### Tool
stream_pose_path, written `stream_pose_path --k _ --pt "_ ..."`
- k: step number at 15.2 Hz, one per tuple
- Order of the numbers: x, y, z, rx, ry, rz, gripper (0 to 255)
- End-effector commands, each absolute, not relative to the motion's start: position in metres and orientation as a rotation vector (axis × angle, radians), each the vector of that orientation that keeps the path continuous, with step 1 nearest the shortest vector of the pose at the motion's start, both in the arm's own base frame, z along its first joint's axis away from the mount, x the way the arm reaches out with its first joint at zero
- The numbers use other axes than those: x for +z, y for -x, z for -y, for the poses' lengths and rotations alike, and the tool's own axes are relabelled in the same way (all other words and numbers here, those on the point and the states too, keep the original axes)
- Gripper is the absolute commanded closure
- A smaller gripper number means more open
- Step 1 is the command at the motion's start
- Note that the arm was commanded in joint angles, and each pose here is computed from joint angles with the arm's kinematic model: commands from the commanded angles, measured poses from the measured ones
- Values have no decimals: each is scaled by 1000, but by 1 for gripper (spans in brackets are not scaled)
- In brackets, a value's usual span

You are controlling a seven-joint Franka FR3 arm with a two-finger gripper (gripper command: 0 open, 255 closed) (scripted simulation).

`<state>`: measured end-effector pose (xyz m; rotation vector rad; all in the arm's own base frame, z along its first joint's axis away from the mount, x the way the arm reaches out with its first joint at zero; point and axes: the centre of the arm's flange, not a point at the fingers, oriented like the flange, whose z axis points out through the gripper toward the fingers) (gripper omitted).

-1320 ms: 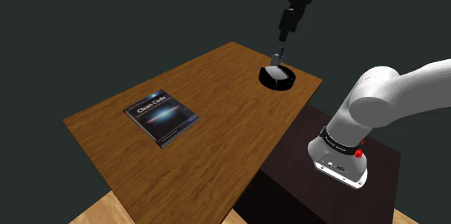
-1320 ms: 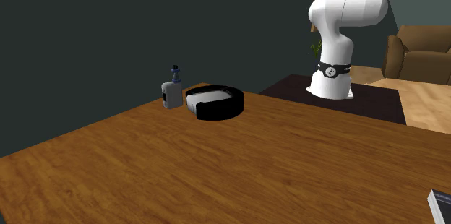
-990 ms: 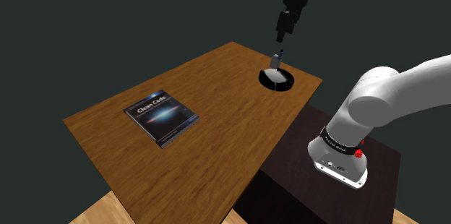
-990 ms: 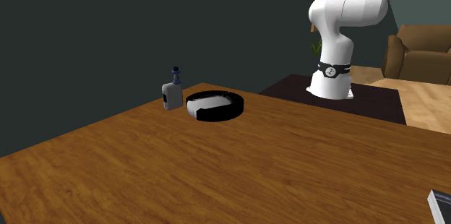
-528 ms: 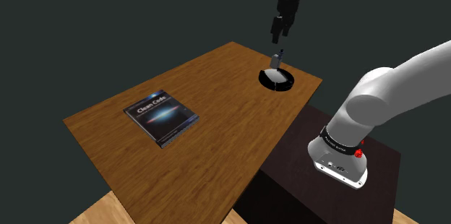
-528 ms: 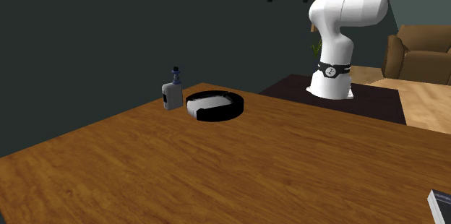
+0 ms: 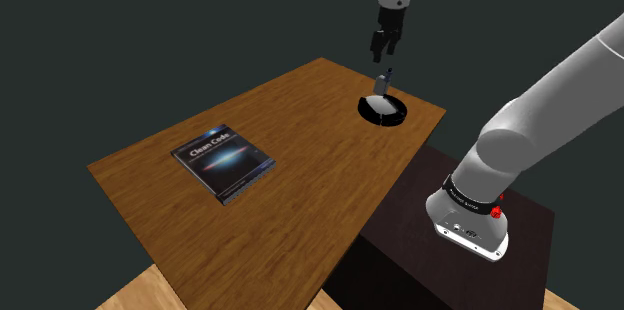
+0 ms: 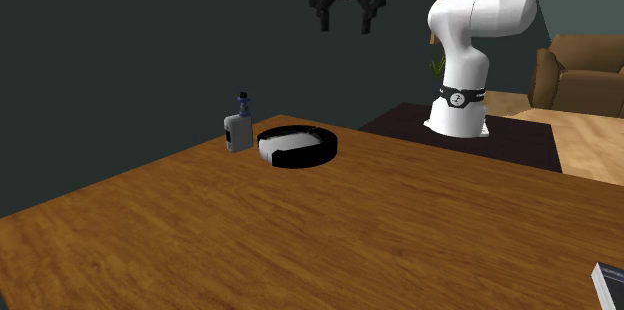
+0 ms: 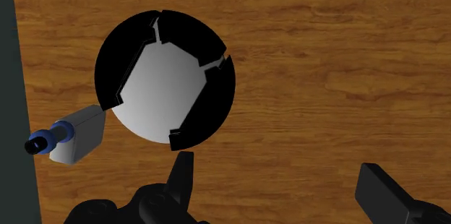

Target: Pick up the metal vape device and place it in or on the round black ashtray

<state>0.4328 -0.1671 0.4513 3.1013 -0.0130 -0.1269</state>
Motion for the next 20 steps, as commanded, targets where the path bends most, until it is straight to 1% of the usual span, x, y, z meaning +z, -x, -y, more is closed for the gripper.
stream_pose_path --k 1,20 --pt "436 -445 186 -145 -3103 36 0" --pt "299 -531 393 -314 -3109 256 0"
